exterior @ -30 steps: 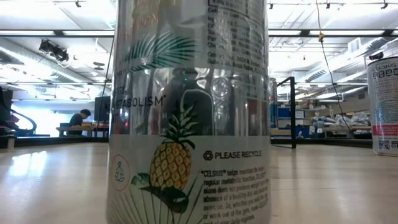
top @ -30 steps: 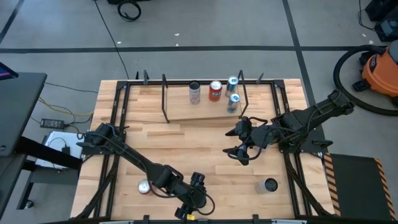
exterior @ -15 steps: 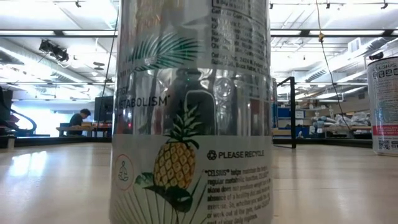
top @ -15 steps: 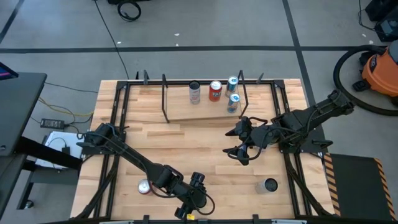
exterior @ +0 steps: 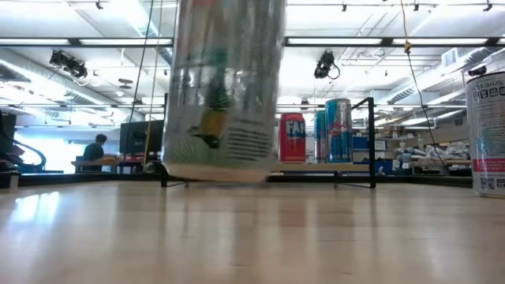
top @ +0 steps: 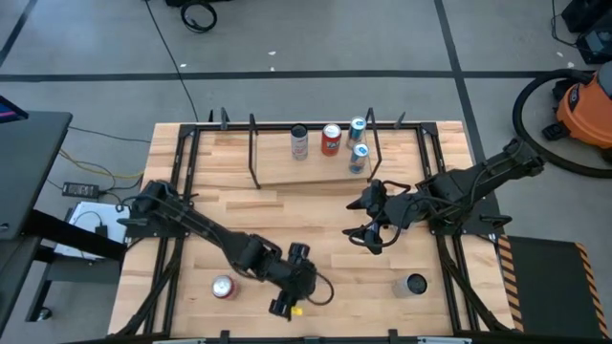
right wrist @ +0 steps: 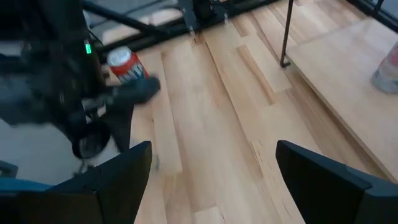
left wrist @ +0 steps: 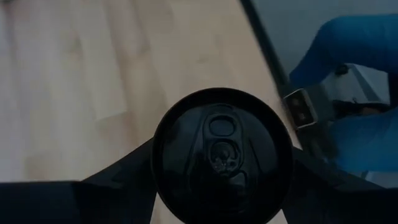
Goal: Place canned beverage on shelf
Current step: Put the left white and pink soda can on the shelf
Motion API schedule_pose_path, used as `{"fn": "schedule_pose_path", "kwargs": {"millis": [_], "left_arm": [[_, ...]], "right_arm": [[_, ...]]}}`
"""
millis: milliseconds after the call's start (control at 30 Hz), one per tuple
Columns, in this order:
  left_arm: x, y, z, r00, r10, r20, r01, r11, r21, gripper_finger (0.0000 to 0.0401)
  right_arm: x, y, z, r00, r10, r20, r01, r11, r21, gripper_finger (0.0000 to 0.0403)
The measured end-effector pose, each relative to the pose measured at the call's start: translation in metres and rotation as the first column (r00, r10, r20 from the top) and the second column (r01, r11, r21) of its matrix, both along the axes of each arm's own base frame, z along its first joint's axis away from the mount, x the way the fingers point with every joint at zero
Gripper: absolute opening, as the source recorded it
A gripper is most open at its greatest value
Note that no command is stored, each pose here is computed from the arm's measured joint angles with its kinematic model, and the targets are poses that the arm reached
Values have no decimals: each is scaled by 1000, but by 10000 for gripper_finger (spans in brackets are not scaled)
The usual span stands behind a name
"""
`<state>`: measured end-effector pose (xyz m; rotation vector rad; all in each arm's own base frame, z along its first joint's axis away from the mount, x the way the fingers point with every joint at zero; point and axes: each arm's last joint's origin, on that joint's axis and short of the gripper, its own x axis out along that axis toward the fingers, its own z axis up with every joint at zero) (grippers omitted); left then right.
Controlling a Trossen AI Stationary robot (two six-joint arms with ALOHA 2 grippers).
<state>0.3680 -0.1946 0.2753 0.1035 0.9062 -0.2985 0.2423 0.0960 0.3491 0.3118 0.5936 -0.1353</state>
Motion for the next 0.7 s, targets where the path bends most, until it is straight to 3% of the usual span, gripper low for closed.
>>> {"fn": "schedule_pose_path", "kwargs": {"millis": [267,700], "left_arm": [[-4,51,31,988,155,-4,-155,988,-5,260],[-34,142,77,896,445,1,-444,894,55,261]], "right_arm": [[0,0,-35,998,-8,-68,7,1000,-7,352],[3,4,-32,999,32,0,-32,999,-1,352]]}}
